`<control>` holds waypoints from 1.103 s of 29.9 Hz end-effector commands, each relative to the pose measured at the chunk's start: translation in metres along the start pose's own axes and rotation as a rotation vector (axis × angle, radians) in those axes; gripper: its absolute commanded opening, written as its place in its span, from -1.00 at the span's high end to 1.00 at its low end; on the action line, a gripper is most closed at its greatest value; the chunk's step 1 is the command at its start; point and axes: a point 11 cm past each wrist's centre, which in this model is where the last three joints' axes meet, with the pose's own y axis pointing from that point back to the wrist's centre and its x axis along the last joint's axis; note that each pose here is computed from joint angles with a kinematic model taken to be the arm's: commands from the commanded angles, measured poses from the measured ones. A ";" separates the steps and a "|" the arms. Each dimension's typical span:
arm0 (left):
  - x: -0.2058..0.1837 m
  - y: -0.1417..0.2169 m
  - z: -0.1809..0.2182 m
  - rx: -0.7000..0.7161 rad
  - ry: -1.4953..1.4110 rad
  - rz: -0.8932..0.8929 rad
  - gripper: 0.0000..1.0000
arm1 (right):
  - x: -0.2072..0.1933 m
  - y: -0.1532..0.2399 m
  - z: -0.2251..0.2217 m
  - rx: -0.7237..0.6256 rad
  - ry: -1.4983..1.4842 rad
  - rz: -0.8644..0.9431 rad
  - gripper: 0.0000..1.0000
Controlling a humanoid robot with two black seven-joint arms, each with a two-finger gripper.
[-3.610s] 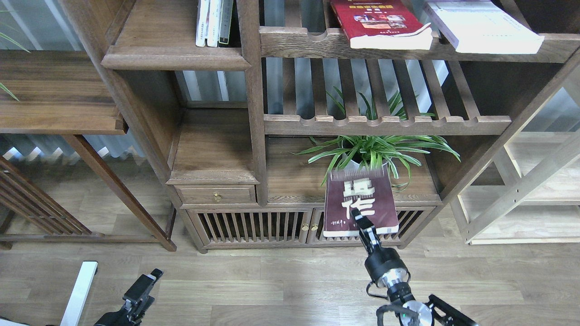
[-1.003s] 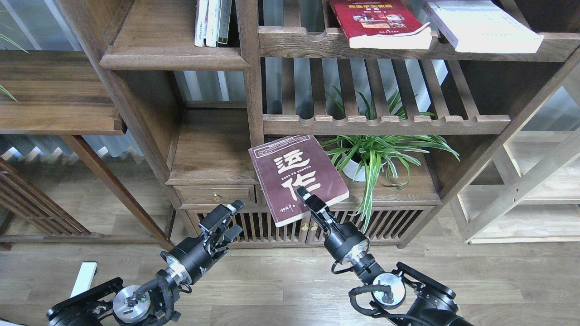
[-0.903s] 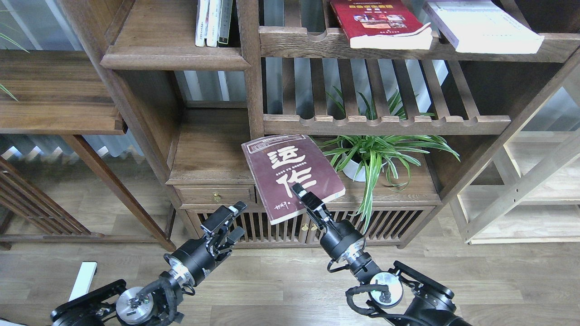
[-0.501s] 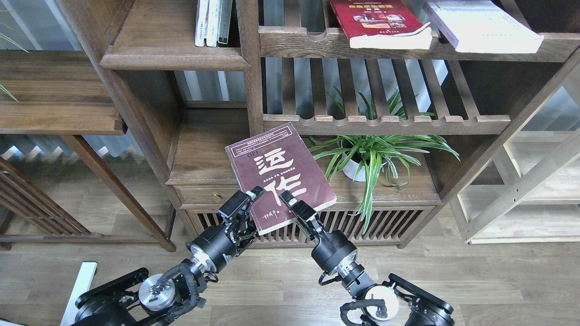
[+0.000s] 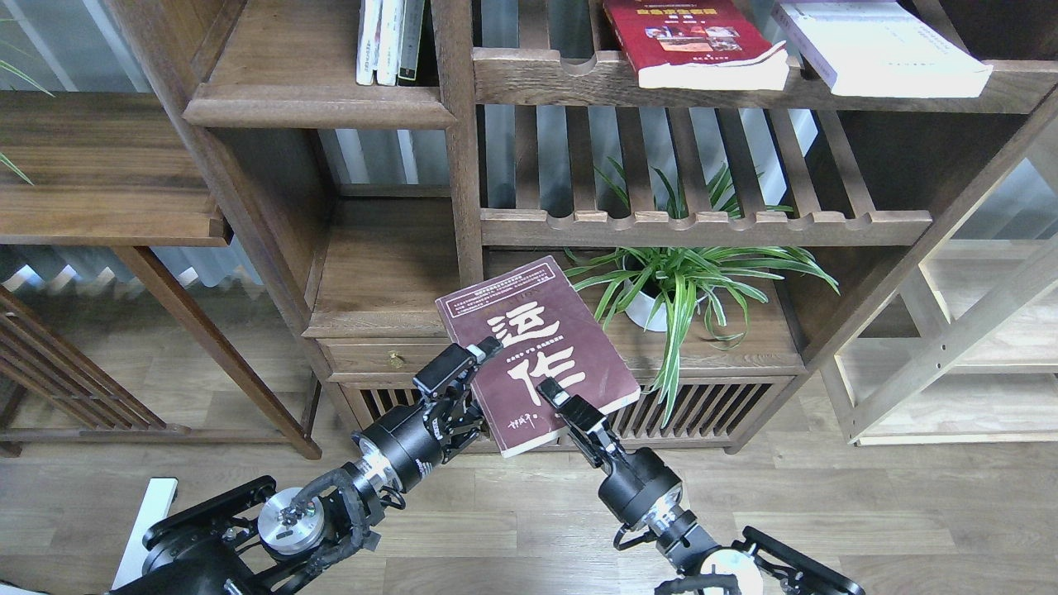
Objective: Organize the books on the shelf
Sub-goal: 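Bring the left gripper to the book and grasp its edge, then hand the book to the left gripper and withdraw the right gripper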
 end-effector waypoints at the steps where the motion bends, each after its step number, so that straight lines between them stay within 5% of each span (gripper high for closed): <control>1: -0.001 -0.001 -0.005 0.036 0.006 -0.006 -0.85 | -0.001 0.001 -0.001 -0.001 0.003 -0.003 0.95; 15: -0.008 -0.003 0.020 -0.008 -0.028 -0.005 -0.66 | 0.001 0.010 -0.007 -0.009 0.017 0.004 0.95; 21: -0.011 -0.005 0.023 -0.017 -0.025 -0.017 -0.28 | 0.002 0.013 -0.005 -0.017 0.025 0.007 0.95; 33: -0.014 -0.007 0.020 0.021 -0.035 -0.021 0.03 | 0.003 0.014 -0.001 -0.031 0.036 0.006 0.95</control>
